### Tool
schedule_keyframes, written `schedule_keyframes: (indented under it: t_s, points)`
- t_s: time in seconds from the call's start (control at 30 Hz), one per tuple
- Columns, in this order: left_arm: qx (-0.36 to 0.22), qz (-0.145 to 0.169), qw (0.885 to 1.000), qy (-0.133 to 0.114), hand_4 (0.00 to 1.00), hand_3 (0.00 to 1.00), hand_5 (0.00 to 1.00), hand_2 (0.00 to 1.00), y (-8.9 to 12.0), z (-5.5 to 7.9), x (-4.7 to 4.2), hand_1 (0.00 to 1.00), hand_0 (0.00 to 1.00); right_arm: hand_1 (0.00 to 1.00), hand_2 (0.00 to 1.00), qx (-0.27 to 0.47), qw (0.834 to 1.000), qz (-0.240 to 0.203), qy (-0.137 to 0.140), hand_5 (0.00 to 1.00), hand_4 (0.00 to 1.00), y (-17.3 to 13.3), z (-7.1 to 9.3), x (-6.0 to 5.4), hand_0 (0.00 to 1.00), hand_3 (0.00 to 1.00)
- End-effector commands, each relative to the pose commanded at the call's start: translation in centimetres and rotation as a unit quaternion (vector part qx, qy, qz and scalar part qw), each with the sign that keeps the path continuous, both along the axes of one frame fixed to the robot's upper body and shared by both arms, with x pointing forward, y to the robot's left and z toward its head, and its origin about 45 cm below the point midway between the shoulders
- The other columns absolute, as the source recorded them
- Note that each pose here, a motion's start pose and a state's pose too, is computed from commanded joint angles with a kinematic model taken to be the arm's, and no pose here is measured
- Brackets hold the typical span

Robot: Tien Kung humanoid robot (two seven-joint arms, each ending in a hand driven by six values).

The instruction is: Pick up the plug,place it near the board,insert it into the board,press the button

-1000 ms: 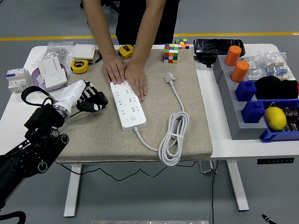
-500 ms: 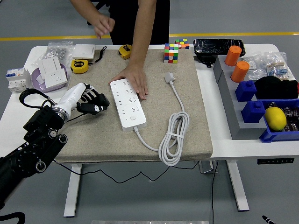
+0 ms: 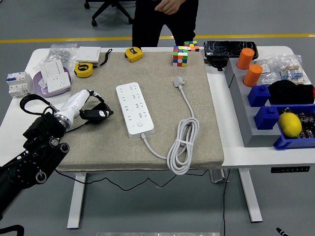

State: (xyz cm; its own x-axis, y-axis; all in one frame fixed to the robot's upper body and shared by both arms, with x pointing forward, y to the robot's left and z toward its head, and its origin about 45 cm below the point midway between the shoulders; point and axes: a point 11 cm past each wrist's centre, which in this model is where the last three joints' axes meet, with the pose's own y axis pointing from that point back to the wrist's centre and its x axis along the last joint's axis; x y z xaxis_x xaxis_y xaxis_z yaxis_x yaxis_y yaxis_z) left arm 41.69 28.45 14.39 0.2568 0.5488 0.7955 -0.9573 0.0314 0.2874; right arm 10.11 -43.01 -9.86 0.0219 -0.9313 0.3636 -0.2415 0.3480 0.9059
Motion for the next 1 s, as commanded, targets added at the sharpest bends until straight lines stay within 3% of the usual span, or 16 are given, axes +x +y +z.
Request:
schedule_keyframes:
  t_s: [0.1, 0.2, 0.23, 0.27, 0.4, 0.43, 0.5, 0.6, 0.63, 0.8, 0.83, 1.0]
  points:
    - [-0.012, 0.008, 1.000, -0.018, 0.978, 0.608, 0.392, 0.828, 0.1, 0.8, 0.06, 0.995, 0.960, 0.811, 0.782, 0.000, 1.000, 0.000, -0.001, 0.842, 0.998, 0.0, 0.0, 0.1, 0.855, 0.799]
    - [-0.040, 0.026, 0.997, -0.066, 0.978, 0.608, 0.392, 0.828, 0.5, 2.4, 0.06, 0.995, 0.960, 0.811, 0.782, 0.000, 1.000, 0.000, -0.001, 0.842, 0.998, 0.0, 0.0, 0.0, 0.855, 0.799]
    - [-0.052, 0.034, 0.994, -0.089, 0.998, 0.667, 0.478, 0.846, 0.6, 3.0, -0.05, 0.996, 0.963, 0.811, 0.782, 0.000, 1.000, 0.000, 0.000, 0.842, 0.998, 0.0, 0.0, 0.0, 0.855, 0.798]
    - [-0.066, 0.043, 0.990, -0.113, 0.998, 0.667, 0.478, 0.846, 0.8, 3.8, -0.20, 0.996, 0.963, 0.811, 0.782, 0.000, 1.000, 0.000, 0.000, 0.842, 0.998, 0.0, 0.0, 0.0, 0.855, 0.798]
    - [-0.142, 0.085, 0.967, -0.191, 0.998, 0.667, 0.478, 0.846, 1.6, 5.7, -1.53, 0.996, 0.963, 0.811, 0.782, 0.002, 1.000, 0.000, 0.000, 0.842, 0.998, 0.1, -0.1, -0.1, 0.855, 0.798]
    - [-0.169, 0.096, 0.959, -0.206, 0.998, 0.906, 0.653, 0.969, 1.7, 6.0, -2.08, 0.998, 0.965, 0.810, 0.783, 0.002, 1.000, 0.000, 0.001, 0.841, 0.998, 0.2, -0.1, -0.1, 0.855, 0.798]
    - [-0.220, 0.109, 0.943, -0.226, 0.998, 0.906, 0.653, 0.969, 1.8, 6.2, -3.22, 0.998, 0.965, 0.810, 0.783, 0.002, 1.000, -0.001, 0.001, 0.841, 0.998, 0.2, -0.1, -0.2, 0.855, 0.798]
    - [-0.288, 0.114, 0.921, -0.237, 0.998, 0.906, 0.653, 0.969, 1.5, 6.3, -4.56, 0.998, 0.965, 0.810, 0.783, 0.003, 1.000, -0.001, 0.001, 0.841, 0.998, 0.2, -0.1, -0.3, 0.855, 0.798]
    - [-0.312, 0.115, 0.912, -0.240, 0.998, 0.946, 0.818, 0.977, 1.5, 6.4, -5.00, 0.998, 0.939, 0.810, 0.783, 0.003, 1.000, -0.002, 0.001, 0.841, 0.998, 0.2, -0.1, -0.3, 0.856, 0.798]
    - [-0.416, 0.118, 0.869, -0.240, 0.998, 0.946, 0.818, 0.977, 1.2, 6.5, -6.94, 0.998, 0.939, 0.810, 0.783, 0.004, 1.000, -0.002, -0.003, 0.841, 0.998, 0.3, -0.1, 0.0, 0.856, 0.798]
    - [-0.439, 0.117, 0.859, -0.237, 0.998, 0.910, 0.998, 0.896, 1.1, 6.5, -7.35, 0.938, 0.891, 0.811, 0.782, 0.005, 1.000, -0.002, -0.004, 0.840, 0.998, 0.4, -0.1, 0.1, 0.855, 0.798]
    - [-0.525, 0.142, 0.811, -0.217, 0.998, 0.910, 0.998, 0.896, 1.7, 5.5, -8.54, 0.938, 0.891, 0.811, 0.782, 0.003, 1.000, -0.005, -0.009, 0.840, 0.998, 0.2, 0.0, 0.5, 0.855, 0.798]
